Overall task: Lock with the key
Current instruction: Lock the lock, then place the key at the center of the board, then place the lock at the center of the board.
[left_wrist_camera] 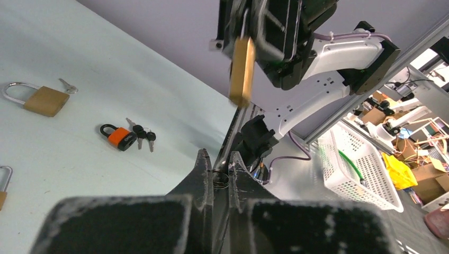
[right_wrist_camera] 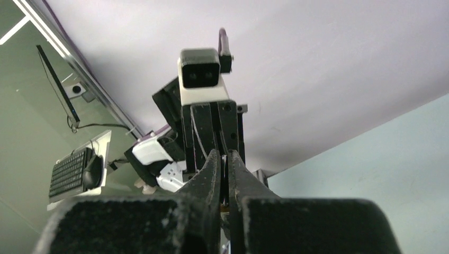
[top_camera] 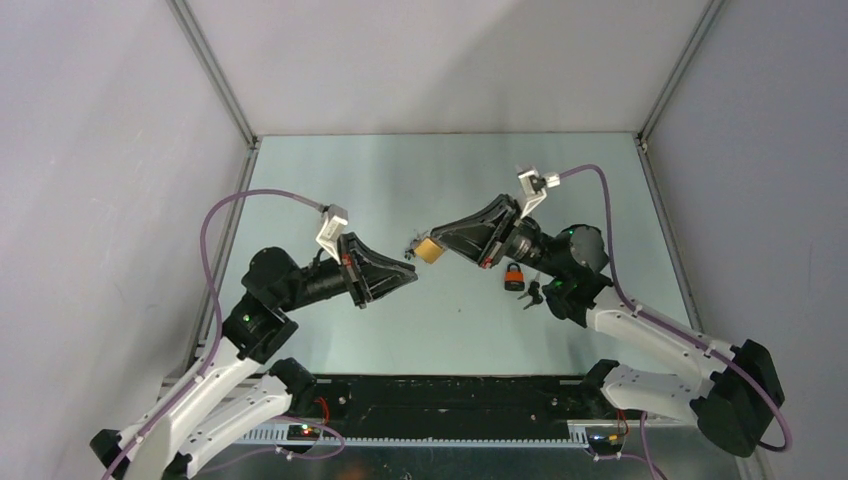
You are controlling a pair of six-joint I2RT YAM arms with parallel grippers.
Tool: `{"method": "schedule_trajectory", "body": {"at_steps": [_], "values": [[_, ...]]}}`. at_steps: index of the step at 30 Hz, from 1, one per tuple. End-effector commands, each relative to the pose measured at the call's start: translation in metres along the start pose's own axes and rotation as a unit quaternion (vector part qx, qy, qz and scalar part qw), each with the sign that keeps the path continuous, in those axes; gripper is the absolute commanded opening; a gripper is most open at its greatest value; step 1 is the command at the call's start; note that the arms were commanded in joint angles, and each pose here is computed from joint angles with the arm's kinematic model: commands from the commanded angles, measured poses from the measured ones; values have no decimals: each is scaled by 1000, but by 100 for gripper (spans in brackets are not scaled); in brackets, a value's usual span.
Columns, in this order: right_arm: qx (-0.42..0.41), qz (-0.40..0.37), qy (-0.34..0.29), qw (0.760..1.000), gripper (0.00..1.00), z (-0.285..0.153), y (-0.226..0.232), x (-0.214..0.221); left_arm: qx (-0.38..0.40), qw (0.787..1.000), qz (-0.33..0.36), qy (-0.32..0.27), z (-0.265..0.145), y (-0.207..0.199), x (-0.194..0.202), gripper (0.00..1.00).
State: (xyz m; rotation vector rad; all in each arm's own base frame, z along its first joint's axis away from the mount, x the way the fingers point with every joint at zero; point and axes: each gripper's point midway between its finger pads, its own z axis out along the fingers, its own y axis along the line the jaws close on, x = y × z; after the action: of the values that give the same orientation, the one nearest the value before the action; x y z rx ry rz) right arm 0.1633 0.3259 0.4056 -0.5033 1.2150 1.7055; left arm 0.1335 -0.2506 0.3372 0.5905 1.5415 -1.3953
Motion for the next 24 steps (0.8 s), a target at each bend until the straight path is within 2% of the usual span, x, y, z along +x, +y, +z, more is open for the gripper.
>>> {"method": "schedule_trajectory", "body": {"at_steps": [1,6,8,11,14,18,21,22,23,24], "values": [[-36,-52,-86,994,0,-9,34,-51,-19,1000,10,3,-3,9,6,0],[-9,-53,-96,994,0,-12,20,-56,-73,997,-14,20,-4,33,19,0],[26,-46,-78,996,0,-12,2,-47,-152,988,-21,16,-7,63,21,0],[90,-36,-29,995,0,-15,-35,-19,-277,959,-48,38,-21,110,40,0],[139,-22,26,990,0,-21,-69,18,-399,912,-80,51,-39,160,63,0],[203,2,95,975,0,-34,-110,75,-473,871,-103,84,-53,197,103,0],[258,21,149,954,0,-50,-139,121,-508,845,-109,123,-67,219,141,0],[277,35,167,946,0,-59,-151,139,-502,849,-115,119,-63,220,144,0],[289,49,187,938,0,-68,-161,159,-504,844,-127,132,-67,224,162,0],[292,59,193,935,0,-70,-164,168,-488,853,-134,124,-59,223,164,0]]}}
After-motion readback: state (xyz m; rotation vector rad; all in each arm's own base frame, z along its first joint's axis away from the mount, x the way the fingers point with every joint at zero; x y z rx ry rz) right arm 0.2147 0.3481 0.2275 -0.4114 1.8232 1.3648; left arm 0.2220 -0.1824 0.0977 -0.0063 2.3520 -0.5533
